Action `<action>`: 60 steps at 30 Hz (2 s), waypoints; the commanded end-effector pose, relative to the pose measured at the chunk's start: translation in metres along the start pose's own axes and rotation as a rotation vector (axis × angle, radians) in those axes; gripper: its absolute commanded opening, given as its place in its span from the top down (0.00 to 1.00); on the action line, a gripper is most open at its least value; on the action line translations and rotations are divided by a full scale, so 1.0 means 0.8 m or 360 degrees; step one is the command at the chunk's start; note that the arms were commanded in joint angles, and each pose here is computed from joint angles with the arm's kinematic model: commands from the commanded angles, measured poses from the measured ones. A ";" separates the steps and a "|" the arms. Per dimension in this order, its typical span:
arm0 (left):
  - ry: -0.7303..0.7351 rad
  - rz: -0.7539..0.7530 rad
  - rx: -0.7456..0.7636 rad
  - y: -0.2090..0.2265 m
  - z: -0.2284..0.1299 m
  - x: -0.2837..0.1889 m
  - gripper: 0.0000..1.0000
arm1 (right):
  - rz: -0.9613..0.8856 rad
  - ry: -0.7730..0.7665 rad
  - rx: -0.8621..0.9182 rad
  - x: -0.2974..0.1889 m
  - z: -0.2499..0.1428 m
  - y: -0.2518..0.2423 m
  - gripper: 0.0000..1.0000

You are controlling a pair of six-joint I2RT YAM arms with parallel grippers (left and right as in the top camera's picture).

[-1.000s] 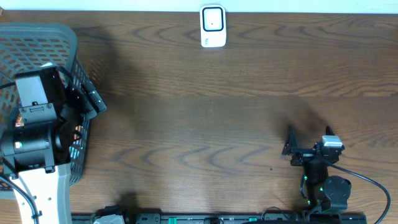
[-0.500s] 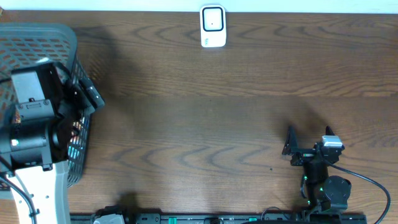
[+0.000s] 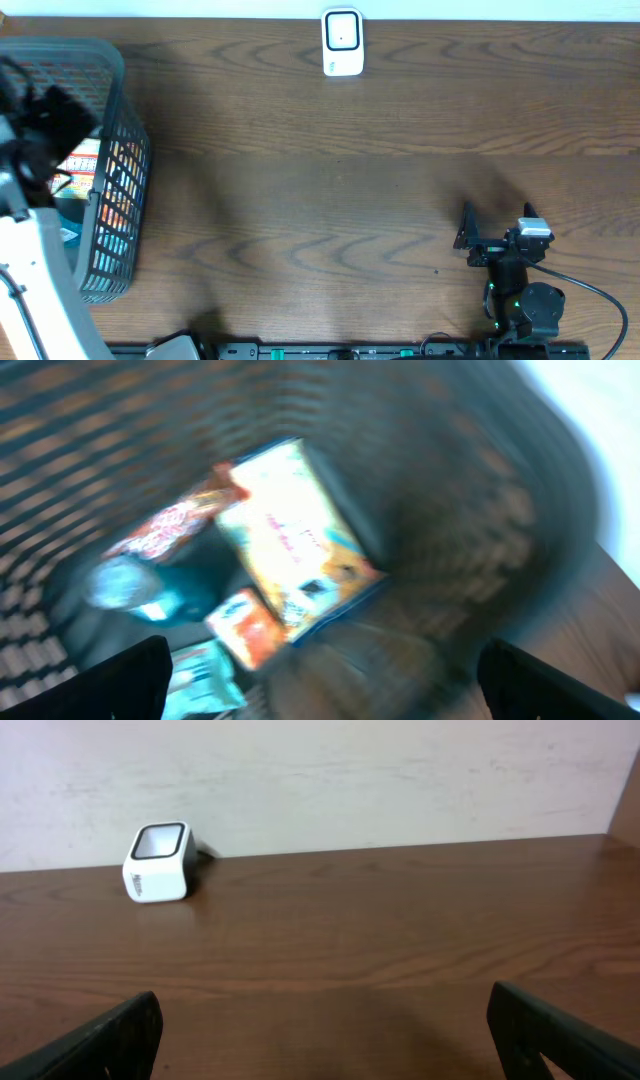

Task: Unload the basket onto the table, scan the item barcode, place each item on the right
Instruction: 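Move the left gripper over the basket and lower toward the teal bottle, then grasp the teal bottle with the left gripper and lift it out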

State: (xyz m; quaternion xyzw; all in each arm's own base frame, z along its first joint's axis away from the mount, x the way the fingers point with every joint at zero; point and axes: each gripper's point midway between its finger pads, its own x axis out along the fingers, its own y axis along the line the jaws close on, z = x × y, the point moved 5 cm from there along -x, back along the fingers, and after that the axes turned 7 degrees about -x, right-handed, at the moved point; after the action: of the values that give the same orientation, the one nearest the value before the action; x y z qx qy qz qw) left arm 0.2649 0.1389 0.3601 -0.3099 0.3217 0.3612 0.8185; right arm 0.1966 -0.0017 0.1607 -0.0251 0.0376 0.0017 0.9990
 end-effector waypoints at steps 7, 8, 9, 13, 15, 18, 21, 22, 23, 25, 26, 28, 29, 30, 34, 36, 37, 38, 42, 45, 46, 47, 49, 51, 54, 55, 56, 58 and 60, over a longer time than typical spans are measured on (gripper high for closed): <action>0.0100 0.0425 -0.0640 0.102 0.022 0.035 0.02 | 0.0009 0.0000 -0.0020 0.000 -0.001 0.002 0.01; 0.0126 0.0453 -0.0651 0.107 0.019 0.039 0.02 | 0.0009 0.0000 -0.0020 0.000 -0.001 0.002 0.01; 0.0156 0.0484 -0.0674 0.112 0.017 0.044 0.02 | 0.0009 0.0000 -0.0020 0.000 -0.001 0.002 0.01; 0.0269 0.0587 -0.0740 0.126 0.006 0.070 0.02 | 0.0009 0.0000 -0.0020 0.000 -0.001 0.002 0.01; 0.0343 0.0638 -0.0740 0.130 -0.002 0.083 0.02 | 0.0009 0.0000 -0.0020 0.000 -0.001 0.002 0.01; 0.0438 0.0719 -0.0787 0.135 -0.013 0.102 0.02 | 0.0009 0.0000 -0.0020 0.000 -0.001 0.002 0.01; 0.0490 0.0770 -0.0823 0.139 -0.021 0.116 0.02 | 0.0009 0.0000 -0.0020 0.000 -0.001 0.002 0.01; 0.0502 0.0780 -0.0826 0.140 -0.023 0.120 0.02 | 0.0009 0.0000 -0.0020 0.000 -0.001 0.002 0.01; 0.0508 0.0788 -0.0825 0.141 -0.024 0.123 0.02 | 0.0009 0.0000 -0.0020 0.000 -0.001 0.002 0.01; 0.0515 0.0795 -0.0830 0.144 -0.024 0.128 0.02 | 0.0009 0.0000 -0.0020 0.000 -0.001 0.002 0.01; 0.0515 0.0805 -0.0834 0.146 -0.024 0.130 0.02 | 0.0009 0.0000 -0.0020 0.000 -0.001 0.002 0.01; 0.0510 0.0812 -0.0850 0.151 -0.024 0.132 0.02 | 0.0009 0.0000 -0.0020 0.000 -0.001 0.002 0.01; 0.0505 0.0814 -0.0859 0.154 -0.024 0.134 0.02 | 0.0009 0.0000 -0.0020 0.000 -0.001 0.002 0.01; 0.0503 0.0815 -0.0861 0.157 -0.024 0.136 0.02 | 0.0009 0.0000 -0.0020 0.000 -0.001 0.002 0.01; 0.0483 0.0815 -0.0876 0.170 -0.026 0.150 0.02 | 0.0009 0.0000 -0.0021 0.000 -0.001 0.002 0.01; 0.0483 0.0804 -0.0842 0.174 -0.028 0.157 0.02 | 0.0009 0.0000 -0.0020 0.000 -0.001 0.002 0.01; 0.0479 0.0798 -0.0830 0.175 -0.028 0.160 0.02 | 0.0009 0.0000 -0.0020 0.000 -0.001 0.002 0.01; 0.0473 0.0787 -0.0809 0.176 -0.029 0.165 0.02 | 0.0009 0.0000 -0.0020 0.000 -0.001 0.002 0.01; 0.0461 0.0773 -0.0813 0.176 -0.029 0.170 0.02 | 0.0009 0.0001 -0.0020 0.000 -0.001 0.002 0.01; 0.0462 0.0774 -0.0813 0.176 -0.030 0.170 0.02 | 0.0009 0.0000 -0.0020 0.000 -0.001 0.002 0.01; 0.0462 0.0774 -0.0813 0.176 -0.030 0.171 0.02 | 0.0009 0.0001 -0.0020 0.000 -0.001 0.002 0.01; 0.0467 0.0777 -0.0813 0.177 -0.032 0.172 0.02 | 0.0009 0.0001 -0.0020 0.000 -0.001 0.002 0.01; 0.0470 0.0779 -0.0813 0.178 -0.035 0.175 0.02 | 0.0009 0.0000 -0.0020 0.000 -0.001 0.002 0.01; 0.0467 0.0777 -0.0813 0.179 -0.037 0.179 0.02 | 0.0009 0.0000 -0.0020 0.000 -0.001 0.002 0.01; 0.0473 0.0780 -0.0813 0.182 -0.043 0.185 0.02 | 0.0009 0.0001 -0.0020 0.000 -0.001 0.002 0.01; 0.0468 0.0774 -0.0815 0.182 -0.044 0.188 0.02 | 0.0009 0.0000 -0.0020 0.000 -0.001 0.002 0.01; 0.0464 0.0771 -0.0815 0.182 -0.045 0.190 0.02 | 0.0009 0.0000 -0.0020 0.000 -0.001 0.002 0.01; 0.0459 0.0767 -0.0815 0.183 -0.046 0.193 0.02 | 0.0009 0.0000 -0.0020 0.000 -0.001 0.002 0.01; 0.0457 0.0765 -0.0816 0.183 -0.047 0.195 0.02 | 0.0009 0.0000 -0.0020 0.000 -0.001 0.002 0.01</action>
State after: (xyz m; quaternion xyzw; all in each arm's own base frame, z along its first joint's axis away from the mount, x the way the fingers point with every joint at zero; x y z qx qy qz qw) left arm 0.2220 0.2517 0.1855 -0.4705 0.3920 0.5627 0.5553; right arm 0.1966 -0.0017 0.1608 -0.0251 0.0374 0.0017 0.9990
